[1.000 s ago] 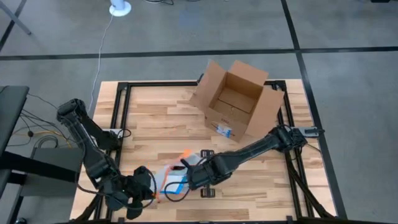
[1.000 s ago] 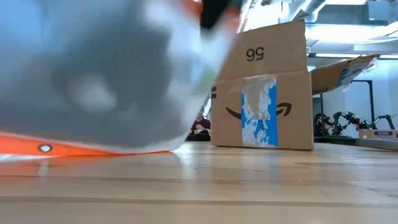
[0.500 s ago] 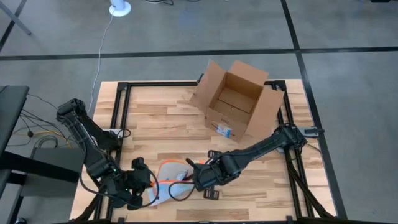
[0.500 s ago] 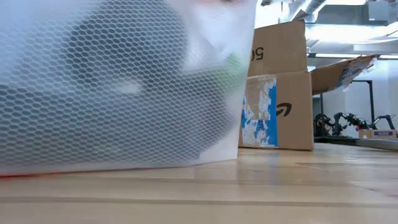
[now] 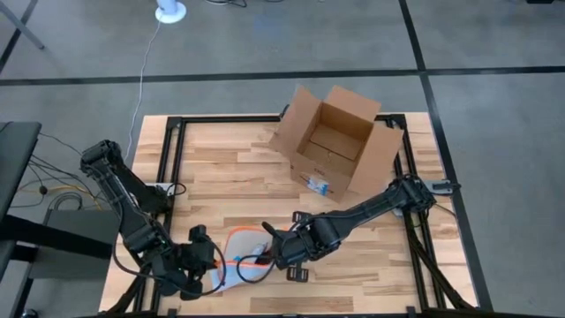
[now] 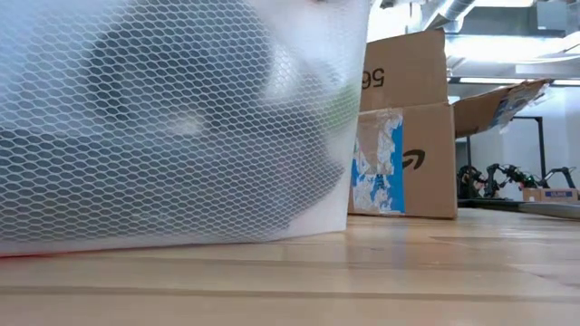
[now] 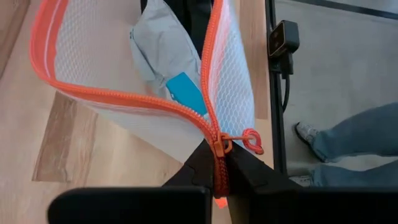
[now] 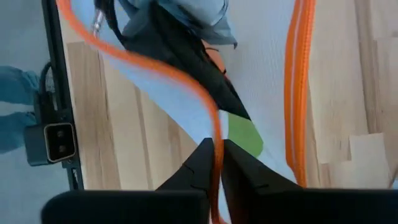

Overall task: Unpack boxes
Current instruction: Close the white zip bag

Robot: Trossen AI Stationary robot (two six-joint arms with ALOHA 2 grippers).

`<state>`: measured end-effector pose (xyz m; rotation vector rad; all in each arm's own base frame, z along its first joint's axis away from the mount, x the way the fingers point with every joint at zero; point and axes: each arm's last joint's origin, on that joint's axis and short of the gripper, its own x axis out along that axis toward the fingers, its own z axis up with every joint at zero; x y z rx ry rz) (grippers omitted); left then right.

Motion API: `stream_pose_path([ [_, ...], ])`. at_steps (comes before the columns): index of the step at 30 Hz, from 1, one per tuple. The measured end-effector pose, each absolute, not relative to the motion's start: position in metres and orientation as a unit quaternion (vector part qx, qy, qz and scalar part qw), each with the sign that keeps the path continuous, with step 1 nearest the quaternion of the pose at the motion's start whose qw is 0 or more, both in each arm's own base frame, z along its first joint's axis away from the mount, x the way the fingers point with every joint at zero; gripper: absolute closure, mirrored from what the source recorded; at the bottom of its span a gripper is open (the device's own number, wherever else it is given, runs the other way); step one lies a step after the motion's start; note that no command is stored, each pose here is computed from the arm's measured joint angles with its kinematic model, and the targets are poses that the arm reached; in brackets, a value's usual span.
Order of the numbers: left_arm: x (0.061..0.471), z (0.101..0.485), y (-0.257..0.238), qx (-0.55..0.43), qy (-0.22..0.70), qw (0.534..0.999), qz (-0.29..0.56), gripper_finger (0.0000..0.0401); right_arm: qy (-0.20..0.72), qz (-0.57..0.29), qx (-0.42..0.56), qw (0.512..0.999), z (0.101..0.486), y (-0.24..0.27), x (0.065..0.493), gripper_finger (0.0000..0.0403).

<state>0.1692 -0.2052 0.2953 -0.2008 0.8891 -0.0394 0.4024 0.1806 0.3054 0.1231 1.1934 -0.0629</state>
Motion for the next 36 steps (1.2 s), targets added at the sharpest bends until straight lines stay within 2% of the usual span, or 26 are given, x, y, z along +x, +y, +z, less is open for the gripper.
stream_pose_path([
  [7, 0.167, 0.293, -0.202, -0.086, 0.445, 0.891, -0.011, 0.0401, 0.486, -0.004, 0.096, 0.869, 0.353, 0.179, 0.402, 0.0298],
  [11, 0.168, 0.295, -0.199, -0.078, 0.452, 0.889, -0.003, 0.0401, 0.401, 0.039, 0.095, 0.910, 0.364, 0.187, 0.417, 0.0253],
  [14, 0.173, 0.300, -0.194, -0.069, 0.447, 0.892, 0.006, 0.0401, 0.352, 0.051, 0.075, 0.932, 0.358, 0.193, 0.434, 0.0233],
  [19, 0.184, 0.303, -0.183, -0.050, 0.438, 0.897, 0.027, 0.0401, 0.332, 0.012, 0.092, 0.939, 0.332, 0.190, 0.460, 0.0229],
  [29, 0.198, 0.303, -0.167, 0.004, 0.441, 0.897, 0.029, 0.0401, 0.264, 0.013, 0.183, 0.947, 0.339, 0.199, 0.470, 0.0250],
  [32, 0.199, 0.303, -0.166, 0.014, 0.442, 0.897, 0.027, 0.0401, 0.265, 0.014, 0.209, 0.941, 0.337, 0.207, 0.468, 0.0252],
  [36, 0.198, 0.303, -0.167, 0.016, 0.448, 0.894, 0.017, 0.0401, 0.294, 0.004, 0.219, 0.930, 0.315, 0.216, 0.471, 0.0252],
])
